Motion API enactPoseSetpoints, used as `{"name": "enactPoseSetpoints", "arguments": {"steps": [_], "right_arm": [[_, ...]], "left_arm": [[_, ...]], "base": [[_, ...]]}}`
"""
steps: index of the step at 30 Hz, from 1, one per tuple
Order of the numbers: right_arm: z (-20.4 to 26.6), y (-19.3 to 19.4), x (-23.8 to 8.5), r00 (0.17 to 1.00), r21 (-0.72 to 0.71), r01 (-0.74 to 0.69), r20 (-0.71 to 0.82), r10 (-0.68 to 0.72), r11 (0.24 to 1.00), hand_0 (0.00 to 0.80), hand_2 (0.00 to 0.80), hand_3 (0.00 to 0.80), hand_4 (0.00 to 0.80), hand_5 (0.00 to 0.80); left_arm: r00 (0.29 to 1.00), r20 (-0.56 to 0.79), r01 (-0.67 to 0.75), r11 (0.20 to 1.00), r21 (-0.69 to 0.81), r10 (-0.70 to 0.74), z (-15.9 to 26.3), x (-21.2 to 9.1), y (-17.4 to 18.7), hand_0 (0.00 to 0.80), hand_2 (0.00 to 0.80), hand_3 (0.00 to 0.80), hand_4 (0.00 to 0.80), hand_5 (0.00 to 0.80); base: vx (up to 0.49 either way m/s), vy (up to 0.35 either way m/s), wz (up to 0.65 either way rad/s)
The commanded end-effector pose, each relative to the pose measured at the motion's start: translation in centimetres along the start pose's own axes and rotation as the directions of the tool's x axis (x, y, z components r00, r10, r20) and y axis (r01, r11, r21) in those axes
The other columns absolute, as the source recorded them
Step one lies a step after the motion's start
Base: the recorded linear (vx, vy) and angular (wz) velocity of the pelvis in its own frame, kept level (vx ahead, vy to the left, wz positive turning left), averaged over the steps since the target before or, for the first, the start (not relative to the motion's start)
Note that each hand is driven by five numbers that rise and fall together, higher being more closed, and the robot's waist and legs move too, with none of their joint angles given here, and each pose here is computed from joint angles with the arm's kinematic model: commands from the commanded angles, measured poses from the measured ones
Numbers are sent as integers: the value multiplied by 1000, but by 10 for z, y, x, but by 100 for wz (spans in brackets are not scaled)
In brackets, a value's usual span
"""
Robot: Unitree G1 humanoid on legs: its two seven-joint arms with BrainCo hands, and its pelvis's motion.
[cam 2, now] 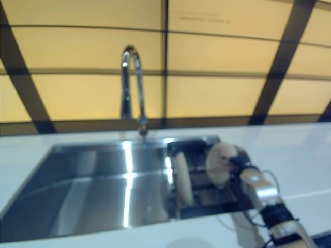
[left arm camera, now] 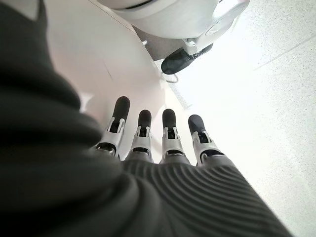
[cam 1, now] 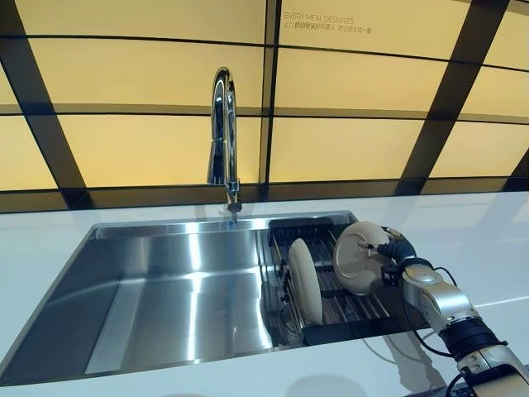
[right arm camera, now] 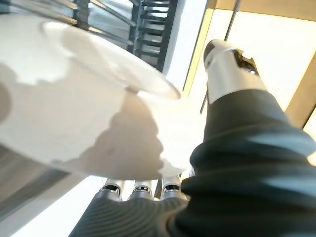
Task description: Take plates into dishwasher
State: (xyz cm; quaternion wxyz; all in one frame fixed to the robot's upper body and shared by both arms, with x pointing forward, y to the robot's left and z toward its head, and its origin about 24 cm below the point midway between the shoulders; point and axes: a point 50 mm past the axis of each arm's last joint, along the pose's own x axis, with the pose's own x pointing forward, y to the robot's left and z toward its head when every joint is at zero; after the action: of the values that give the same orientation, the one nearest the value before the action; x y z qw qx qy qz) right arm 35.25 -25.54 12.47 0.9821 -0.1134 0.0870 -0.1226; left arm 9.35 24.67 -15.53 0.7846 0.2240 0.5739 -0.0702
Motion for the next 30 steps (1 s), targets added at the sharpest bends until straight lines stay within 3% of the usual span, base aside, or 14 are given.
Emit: {"name": "enactPoseSetpoints", "arguments": {"steps": [1, 11, 12, 13, 30], "right_arm": [[61, -14, 2, 973, 8, 56, 224, -57, 998, 800, 800, 800, 800, 800], [52, -14, 3, 982, 6, 40, 186, -41, 999, 787, 787, 787, 787, 787], [50, -13, 3, 984, 11, 36, 176, -38, 999, 289, 289, 289, 289, 289], [50, -13, 3, 985, 16, 33, 171, -35, 999, 0, 0, 0, 0, 0], [28, -8, 8, 999, 83, -53, -2, 53, 995, 0, 0, 0, 0, 0]], "left_arm": [[1000, 26, 11, 996, 86, -13, 15, 3, 1, 0, 0, 0, 0, 0], [1000, 23, 14, 996, 87, -16, 14, 3, 0, 0, 0, 0, 0, 0], [1000, 22, 13, 996, 87, -15, 14, 3, 0, 0, 0, 0, 0, 0], [1000, 22, 12, 996, 86, -14, 14, 3, 0, 0, 0, 0, 0, 0], [1000, 23, 4, 996, 90, -6, 15, 3, 5, 0, 0, 0, 0, 0]], "base": [[0, 0, 0], [0, 0, 0], [0, 0, 0], [0, 0, 0], [0, 0, 0]]}}
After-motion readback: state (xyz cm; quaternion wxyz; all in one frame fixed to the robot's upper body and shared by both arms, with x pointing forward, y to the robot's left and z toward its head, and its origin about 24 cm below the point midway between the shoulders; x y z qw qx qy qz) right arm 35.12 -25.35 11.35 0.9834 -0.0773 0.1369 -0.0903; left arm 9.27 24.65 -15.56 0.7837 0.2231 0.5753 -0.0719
